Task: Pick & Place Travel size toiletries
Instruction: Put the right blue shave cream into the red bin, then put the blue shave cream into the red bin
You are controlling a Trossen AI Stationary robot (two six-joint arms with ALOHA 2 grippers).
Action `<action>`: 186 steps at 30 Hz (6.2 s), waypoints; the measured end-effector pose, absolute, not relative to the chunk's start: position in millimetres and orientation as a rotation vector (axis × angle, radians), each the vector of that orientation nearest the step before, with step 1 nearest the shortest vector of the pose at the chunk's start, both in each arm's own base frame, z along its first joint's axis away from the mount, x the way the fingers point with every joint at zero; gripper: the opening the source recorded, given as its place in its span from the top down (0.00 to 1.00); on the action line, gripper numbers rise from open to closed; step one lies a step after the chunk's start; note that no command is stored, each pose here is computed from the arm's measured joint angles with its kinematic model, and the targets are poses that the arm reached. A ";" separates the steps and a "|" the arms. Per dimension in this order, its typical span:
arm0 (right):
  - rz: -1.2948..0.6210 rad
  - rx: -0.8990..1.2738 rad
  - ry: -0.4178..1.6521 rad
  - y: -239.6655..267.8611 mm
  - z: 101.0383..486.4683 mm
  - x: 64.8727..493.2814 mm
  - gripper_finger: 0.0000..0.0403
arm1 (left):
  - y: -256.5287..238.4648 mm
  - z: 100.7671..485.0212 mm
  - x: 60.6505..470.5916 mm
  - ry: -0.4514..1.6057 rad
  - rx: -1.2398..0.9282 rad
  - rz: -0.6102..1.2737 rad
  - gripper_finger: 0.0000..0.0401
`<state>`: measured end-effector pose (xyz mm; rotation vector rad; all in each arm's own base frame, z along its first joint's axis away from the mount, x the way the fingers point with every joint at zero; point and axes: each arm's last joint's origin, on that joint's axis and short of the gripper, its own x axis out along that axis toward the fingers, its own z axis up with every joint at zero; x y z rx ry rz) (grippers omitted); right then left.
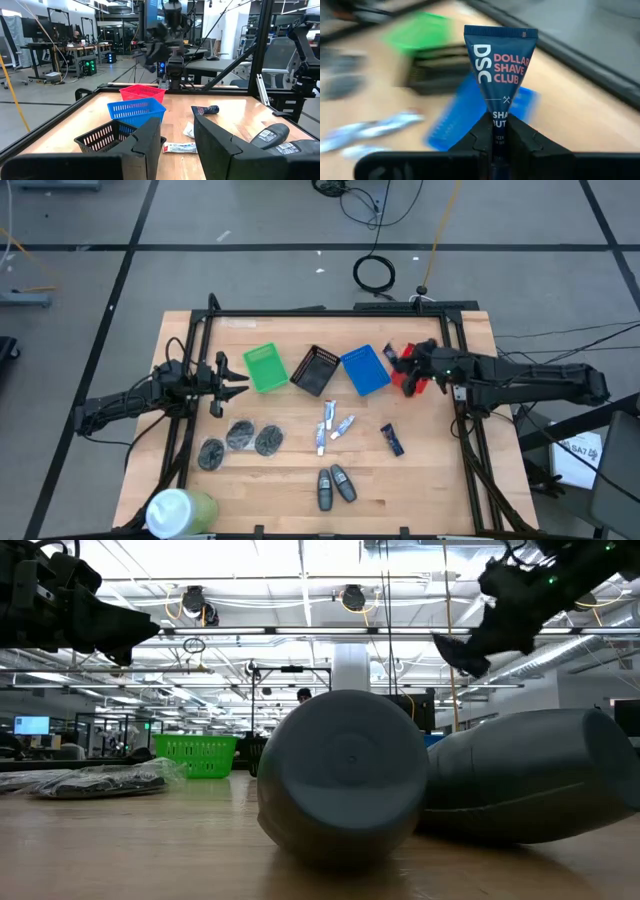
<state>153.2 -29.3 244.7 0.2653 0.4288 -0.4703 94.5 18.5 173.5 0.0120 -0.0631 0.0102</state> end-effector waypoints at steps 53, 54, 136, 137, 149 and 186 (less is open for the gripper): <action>-1.000 0.545 0.658 -33.3 185.5 124.4 0.92 | 18.5 173.4 94.5 -0.063 0.012 0.010 0.71; -1.007 0.549 0.664 -33.2 183.6 123.5 0.92 | 18.5 173.4 94.5 -0.063 0.012 0.010 0.71; -0.566 0.625 1.420 106.9 175.1 210.4 0.58 | 18.5 173.5 94.5 -0.063 0.012 0.010 0.71; -0.561 0.630 1.416 106.4 171.2 209.7 0.55 | 18.5 173.4 94.5 -0.063 0.012 0.010 0.71; -0.455 0.883 1.544 113.3 168.9 212.1 0.42 | 18.5 173.5 94.5 -0.063 0.012 0.010 0.71; -0.639 0.729 1.283 102.7 106.6 192.4 0.47 | 18.5 173.4 94.5 -0.062 0.011 0.010 0.71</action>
